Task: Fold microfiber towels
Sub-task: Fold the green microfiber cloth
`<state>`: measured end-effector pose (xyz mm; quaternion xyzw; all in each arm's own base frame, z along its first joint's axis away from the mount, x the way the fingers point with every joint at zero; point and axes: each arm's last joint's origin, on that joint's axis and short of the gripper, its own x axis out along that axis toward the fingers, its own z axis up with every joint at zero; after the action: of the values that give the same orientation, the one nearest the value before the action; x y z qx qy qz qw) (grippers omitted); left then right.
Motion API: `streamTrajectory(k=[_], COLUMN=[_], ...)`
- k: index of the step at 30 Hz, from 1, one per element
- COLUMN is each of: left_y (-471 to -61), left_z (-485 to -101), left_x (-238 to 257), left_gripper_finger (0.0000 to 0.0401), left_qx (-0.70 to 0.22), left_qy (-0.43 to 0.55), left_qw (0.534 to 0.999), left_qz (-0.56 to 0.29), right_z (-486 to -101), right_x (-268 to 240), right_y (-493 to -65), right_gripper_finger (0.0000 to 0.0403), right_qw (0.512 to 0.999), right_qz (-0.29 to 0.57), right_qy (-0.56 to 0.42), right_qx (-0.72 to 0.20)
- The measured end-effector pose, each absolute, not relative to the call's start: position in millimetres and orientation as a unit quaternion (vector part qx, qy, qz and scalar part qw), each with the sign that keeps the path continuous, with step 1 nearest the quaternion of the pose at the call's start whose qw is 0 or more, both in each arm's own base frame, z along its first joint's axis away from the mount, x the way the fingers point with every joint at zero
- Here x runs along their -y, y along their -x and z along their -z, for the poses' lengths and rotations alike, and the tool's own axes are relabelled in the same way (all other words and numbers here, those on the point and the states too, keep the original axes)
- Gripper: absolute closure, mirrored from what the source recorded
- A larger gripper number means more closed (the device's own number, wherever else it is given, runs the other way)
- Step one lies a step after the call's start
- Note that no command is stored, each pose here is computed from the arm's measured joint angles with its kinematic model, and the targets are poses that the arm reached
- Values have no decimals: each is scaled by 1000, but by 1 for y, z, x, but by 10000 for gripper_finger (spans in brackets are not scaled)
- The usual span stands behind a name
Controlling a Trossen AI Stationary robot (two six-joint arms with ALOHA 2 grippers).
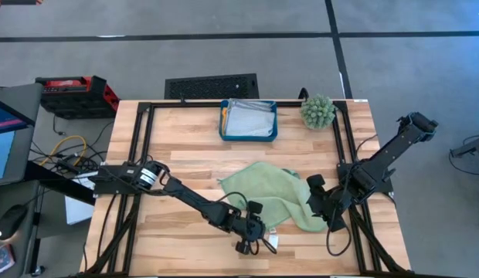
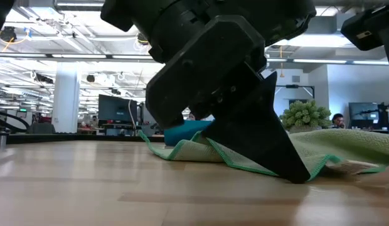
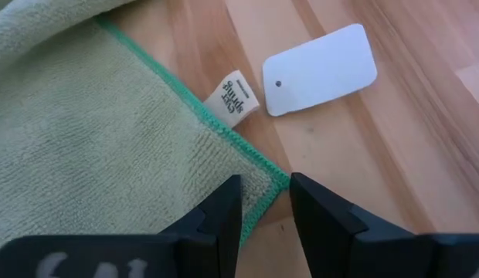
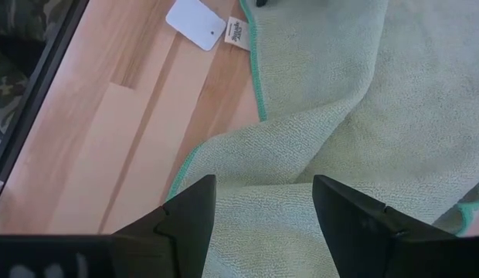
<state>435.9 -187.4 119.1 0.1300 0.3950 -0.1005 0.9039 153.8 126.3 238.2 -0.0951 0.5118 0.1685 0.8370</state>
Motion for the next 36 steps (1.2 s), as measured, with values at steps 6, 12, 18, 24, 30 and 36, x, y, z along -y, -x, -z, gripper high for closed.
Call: streamTrajectory(k=[6, 12, 18, 24, 30, 36], left_y=[-435, -430, -429, -426, -413, -398], left_z=[-118, -116, -114, -121, -156, -180], left_x=[185, 180, 179, 178, 173, 165], left_gripper_finger=[297, 334, 395, 399, 400, 401], left_qx=[-408, -450, -459, -468, -478, -502], left_qy=[-121, -100, -107, -67, -57, -54], left_qw=[899, 881, 876, 875, 872, 862], left_qz=[103, 101, 103, 108, 90, 46], right_z=[-238, -238, -238, -238, -228, -195], right_x=[-126, -126, -126, -130, -149, -168], right_y=[-154, -154, -154, -151, -151, -158], right_gripper_finger=[163, 163, 163, 163, 163, 163], right_qw=[837, 837, 838, 838, 835, 802], right_qz=[-169, -169, -165, -164, -174, -145], right_qy=[95, 95, 90, 76, 107, 136], right_qx=[-512, -512, -513, -515, -511, -564])
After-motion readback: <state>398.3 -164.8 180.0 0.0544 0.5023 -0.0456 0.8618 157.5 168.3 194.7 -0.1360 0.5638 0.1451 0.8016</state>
